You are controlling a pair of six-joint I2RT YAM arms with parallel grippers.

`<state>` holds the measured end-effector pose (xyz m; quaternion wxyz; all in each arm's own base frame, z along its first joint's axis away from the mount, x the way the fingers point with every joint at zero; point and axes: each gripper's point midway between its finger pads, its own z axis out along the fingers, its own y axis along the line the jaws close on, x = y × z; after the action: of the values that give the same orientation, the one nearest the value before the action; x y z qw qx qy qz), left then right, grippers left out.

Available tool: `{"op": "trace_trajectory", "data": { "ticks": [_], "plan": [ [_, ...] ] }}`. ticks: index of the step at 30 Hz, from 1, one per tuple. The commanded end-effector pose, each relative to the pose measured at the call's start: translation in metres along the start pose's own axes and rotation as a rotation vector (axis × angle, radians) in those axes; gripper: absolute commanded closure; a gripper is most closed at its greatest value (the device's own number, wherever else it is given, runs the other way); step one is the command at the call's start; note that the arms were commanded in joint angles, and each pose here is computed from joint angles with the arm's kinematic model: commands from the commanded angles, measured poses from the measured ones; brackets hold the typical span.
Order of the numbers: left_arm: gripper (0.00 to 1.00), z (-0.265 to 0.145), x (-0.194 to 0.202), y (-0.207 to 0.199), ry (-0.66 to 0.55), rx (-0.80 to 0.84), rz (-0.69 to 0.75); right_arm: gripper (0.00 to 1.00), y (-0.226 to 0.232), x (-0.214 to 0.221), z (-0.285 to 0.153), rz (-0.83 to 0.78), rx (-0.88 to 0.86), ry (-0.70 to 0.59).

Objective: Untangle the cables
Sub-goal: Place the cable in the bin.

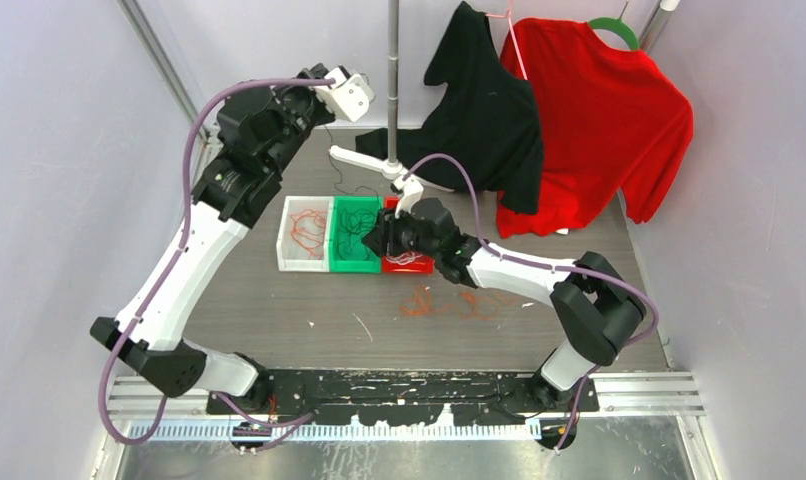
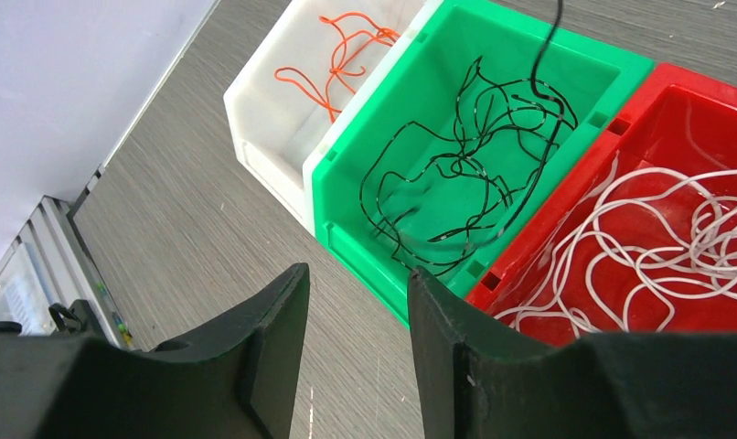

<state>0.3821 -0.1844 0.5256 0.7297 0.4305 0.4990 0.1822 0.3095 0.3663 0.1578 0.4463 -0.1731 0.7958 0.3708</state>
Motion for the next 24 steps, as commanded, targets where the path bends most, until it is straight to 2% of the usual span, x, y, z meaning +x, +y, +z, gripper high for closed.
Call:
{"op": "trace_trajectory", "data": {
  "ticks": [1, 8, 12, 18, 24],
  "plan": [
    [1.0, 0.007, -0.009, 0.022, -0.044, -0.084, -0.066, 0.51, 0.02, -0.029, -0.014, -0.008, -0.061, -0.094],
    [1.0, 0.015, -0.008, 0.018, -0.042, -0.08, -0.116, 0.5, 0.014, -0.025, -0.023, 0.002, -0.039, -0.105],
    [1.0, 0.007, -0.001, 0.007, -0.018, -0.037, -0.114, 0.5, 0.004, -0.033, -0.038, 0.071, -0.002, -0.147],
    [1.0, -0.013, 0.032, -0.041, 0.07, 0.108, -0.051, 0.53, -0.024, -0.046, -0.071, 0.135, 0.095, -0.242],
    [1.0, -0.024, 0.056, -0.049, 0.143, 0.139, 0.056, 0.55, -0.051, -0.043, -0.095, 0.165, 0.18, -0.275]
  ]
}}
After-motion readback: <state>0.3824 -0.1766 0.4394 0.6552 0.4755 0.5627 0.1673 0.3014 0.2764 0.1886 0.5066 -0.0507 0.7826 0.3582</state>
